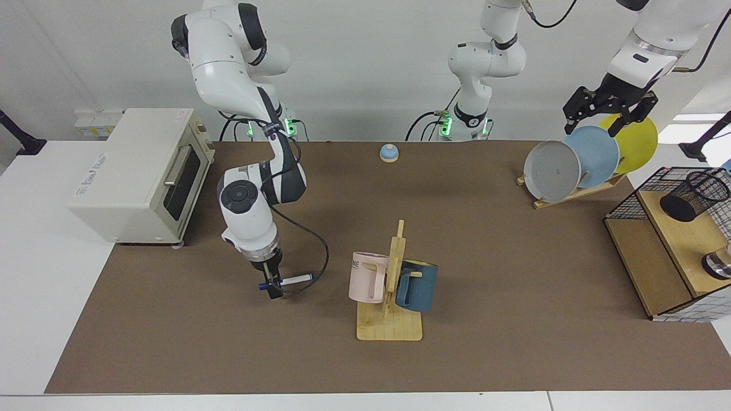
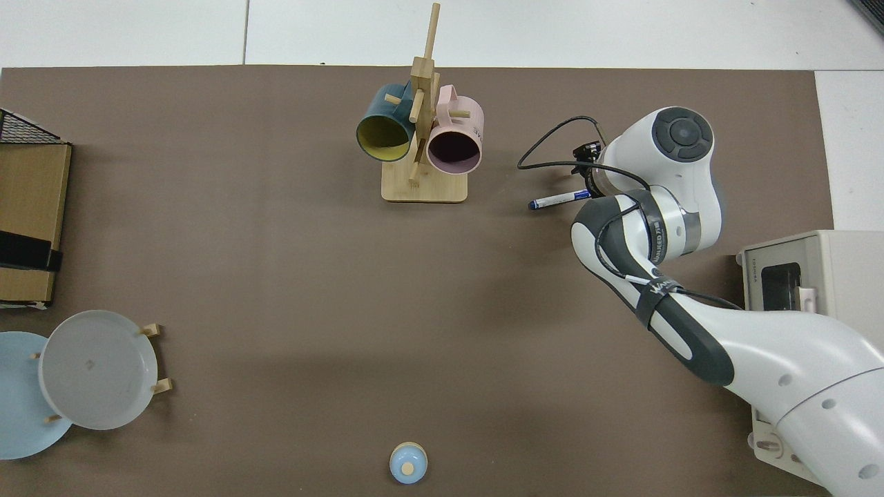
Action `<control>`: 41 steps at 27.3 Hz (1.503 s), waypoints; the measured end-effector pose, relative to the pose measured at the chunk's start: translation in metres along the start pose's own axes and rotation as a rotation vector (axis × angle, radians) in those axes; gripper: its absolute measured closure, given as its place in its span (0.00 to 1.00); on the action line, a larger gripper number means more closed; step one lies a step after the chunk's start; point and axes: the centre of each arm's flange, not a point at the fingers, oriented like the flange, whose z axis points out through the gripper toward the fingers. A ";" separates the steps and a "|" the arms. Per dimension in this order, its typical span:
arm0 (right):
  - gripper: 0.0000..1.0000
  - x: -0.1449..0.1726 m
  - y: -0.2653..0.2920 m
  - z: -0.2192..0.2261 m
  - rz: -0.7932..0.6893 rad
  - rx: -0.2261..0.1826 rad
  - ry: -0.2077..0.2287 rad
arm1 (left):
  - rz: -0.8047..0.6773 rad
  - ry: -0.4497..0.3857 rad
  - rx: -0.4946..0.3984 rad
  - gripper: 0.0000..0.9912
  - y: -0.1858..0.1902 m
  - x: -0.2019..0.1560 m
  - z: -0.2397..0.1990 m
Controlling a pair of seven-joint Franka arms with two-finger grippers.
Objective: Put markers into pen holder
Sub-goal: 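Lower the right gripper and close it on the marker, then lift the marker with the right gripper and carry it toward the table middle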
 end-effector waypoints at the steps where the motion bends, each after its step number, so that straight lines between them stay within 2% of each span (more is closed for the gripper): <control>1: 0.07 0.000 0.000 0.000 0.000 0.000 0.000 | 0.000 0.000 0.000 0.00 0.000 0.000 0.000; 3: 0.15 0.000 0.000 0.000 0.000 0.000 0.000 | 0.000 0.000 0.000 0.00 0.000 0.000 0.000; 4: 0.26 0.000 0.000 0.000 0.000 0.000 0.000 | 0.000 0.000 0.000 0.00 0.000 0.000 0.000; 7: 0.40 0.000 0.000 0.000 0.000 0.000 0.000 | 0.000 0.000 0.000 0.00 0.000 0.000 0.000; 8: 0.50 0.000 0.000 0.001 0.000 0.000 0.000 | 0.000 0.000 0.000 0.00 0.000 0.000 0.000; 11: 0.63 0.000 0.001 0.001 0.000 -0.001 0.000 | 0.000 0.000 0.000 0.00 0.000 0.000 0.000; 12: 0.72 0.000 0.001 0.001 0.000 -0.001 0.000 | 0.000 0.000 0.000 0.00 0.000 0.000 0.000; 15: 0.84 0.000 0.001 0.001 -0.001 -0.001 0.000 | 0.000 0.000 0.000 0.00 0.000 0.000 0.000; 25: 0.84 -0.004 0.001 0.001 -0.006 -0.001 0.000 | 0.000 0.000 0.000 0.00 0.000 0.000 0.000; 30: 0.84 -0.011 0.002 -0.010 -0.019 -0.017 0.006 | 0.001 -0.002 0.000 0.00 0.001 0.000 0.000; 35: 0.84 -0.006 0.006 -0.058 -0.018 -0.028 0.026 | 0.008 -0.003 0.000 0.00 0.005 0.000 0.000; 41: 0.84 -0.003 0.027 -0.149 -0.060 -0.067 0.037 | 0.006 -0.002 0.000 0.00 0.004 0.000 0.000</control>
